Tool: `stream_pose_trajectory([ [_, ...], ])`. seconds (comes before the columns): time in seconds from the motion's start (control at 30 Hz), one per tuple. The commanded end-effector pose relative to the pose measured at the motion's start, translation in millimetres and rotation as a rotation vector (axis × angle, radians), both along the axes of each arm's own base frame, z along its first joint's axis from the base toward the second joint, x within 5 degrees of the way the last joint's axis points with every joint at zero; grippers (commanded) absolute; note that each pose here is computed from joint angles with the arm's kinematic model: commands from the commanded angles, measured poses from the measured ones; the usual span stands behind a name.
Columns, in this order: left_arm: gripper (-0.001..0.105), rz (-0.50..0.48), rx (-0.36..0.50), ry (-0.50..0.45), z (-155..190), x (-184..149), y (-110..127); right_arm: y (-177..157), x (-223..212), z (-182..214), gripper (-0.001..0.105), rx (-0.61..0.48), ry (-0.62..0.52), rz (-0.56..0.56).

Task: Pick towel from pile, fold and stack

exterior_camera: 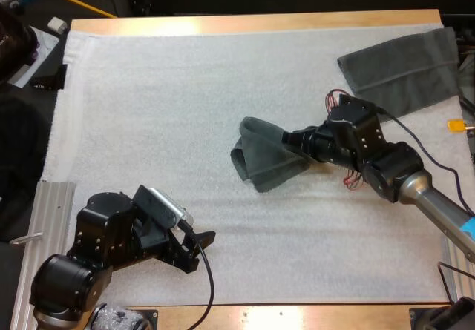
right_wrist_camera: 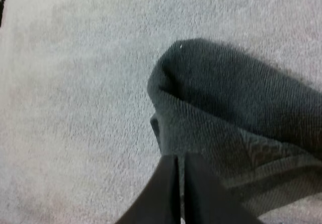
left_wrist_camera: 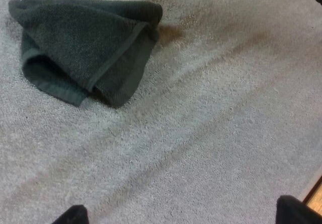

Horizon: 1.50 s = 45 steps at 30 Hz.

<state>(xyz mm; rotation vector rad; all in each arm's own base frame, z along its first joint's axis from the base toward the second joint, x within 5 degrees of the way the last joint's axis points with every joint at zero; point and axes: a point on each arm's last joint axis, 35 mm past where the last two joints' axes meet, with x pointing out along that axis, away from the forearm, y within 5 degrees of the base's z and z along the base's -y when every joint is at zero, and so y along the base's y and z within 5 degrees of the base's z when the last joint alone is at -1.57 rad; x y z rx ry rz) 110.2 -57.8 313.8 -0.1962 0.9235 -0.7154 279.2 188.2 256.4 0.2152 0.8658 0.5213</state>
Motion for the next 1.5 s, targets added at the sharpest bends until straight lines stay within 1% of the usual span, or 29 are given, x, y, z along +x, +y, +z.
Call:
stream_pose_trajectory([
  [0.0, 0.071, -0.004, -0.009, 0.0, 2.2, -0.2, -0.6, -0.8, -4.0, 4.5, 0.0, -0.014, 0.005, 0.021],
  [0.03, 0.071, -0.004, -0.01, -0.001, 2.3, -0.2, -0.5, 0.0, -1.6, 2.7, 0.0, -0.006, 0.003, 0.009],
  [0.07, 0.071, -0.004, -0.011, -0.007, 2.8, 0.3, -0.7, -0.5, -2.8, -2.7, 0.004, -0.027, 0.034, 0.006],
  [0.1, 0.071, -0.006, -0.012, -0.009, 3.0, 0.2, -0.8, -1.8, -4.0, -5.2, 0.01, -0.042, 0.055, 0.007],
  [0.27, 0.071, -0.008, -0.014, -0.017, 3.4, 0.9, -1.2, -7.4, -14.0, -19.6, 0.057, -0.137, 0.179, 0.034],
  [0.3, 0.071, -0.008, -0.016, -0.021, 3.5, 1.0, -1.3, -8.5, -16.2, -22.8, 0.061, -0.155, 0.206, 0.035],
  [0.33, 0.071, -0.007, -0.017, -0.025, 3.8, 1.4, -1.4, -9.2, -17.9, -25.4, 0.062, -0.171, 0.227, 0.037],
  [0.47, 0.07, -0.004, -0.022, -0.039, 5.2, 3.0, -1.9, -9.5, -21.8, -42.4, 0.058, -0.226, 0.324, 0.018],
  [0.53, 0.07, -0.001, -0.023, -0.043, 5.4, 3.4, -1.9, -6.3, -20.7, -53.3, 0.057, -0.232, 0.359, -0.007],
  [0.63, 0.07, 0.0, -0.021, -0.039, 5.1, 3.0, -1.7, -2.0, -15.1, -68.2, 0.057, -0.212, 0.386, -0.073],
  [0.73, 0.071, -0.001, -0.022, -0.037, 5.0, 2.4, -1.6, 3.0, -7.9, -83.8, 0.057, -0.159, 0.41, -0.124],
  [0.8, 0.071, 0.0, -0.019, -0.03, 4.5, 2.9, -1.8, 7.3, -2.6, -94.2, 0.057, -0.118, 0.418, -0.14],
  [0.87, 0.071, -0.002, -0.018, -0.031, 4.4, 1.6, -1.1, 4.5, -4.6, -86.4, 0.056, -0.146, 0.404, -0.125],
  [1.13, 0.071, -0.003, -0.019, -0.024, 4.1, 1.0, -1.0, 15.4, 12.0, -105.1, 0.055, -0.075, 0.386, -0.185],
  [1.2, 0.071, -0.003, -0.018, -0.02, 3.6, 1.2, -1.1, 17.2, 15.9, -104.8, 0.05, -0.062, 0.369, -0.194],
  [1.33, 0.07, -0.004, -0.017, -0.018, 3.5, 2.1, -1.5, 19.1, 19.5, -104.2, 0.034, -0.061, 0.354, -0.205],
  [1.47, 0.071, -0.004, -0.016, -0.021, 3.6, 1.9, -1.5, 20.3, 21.0, -101.7, 0.014, -0.068, 0.341, -0.204],
])
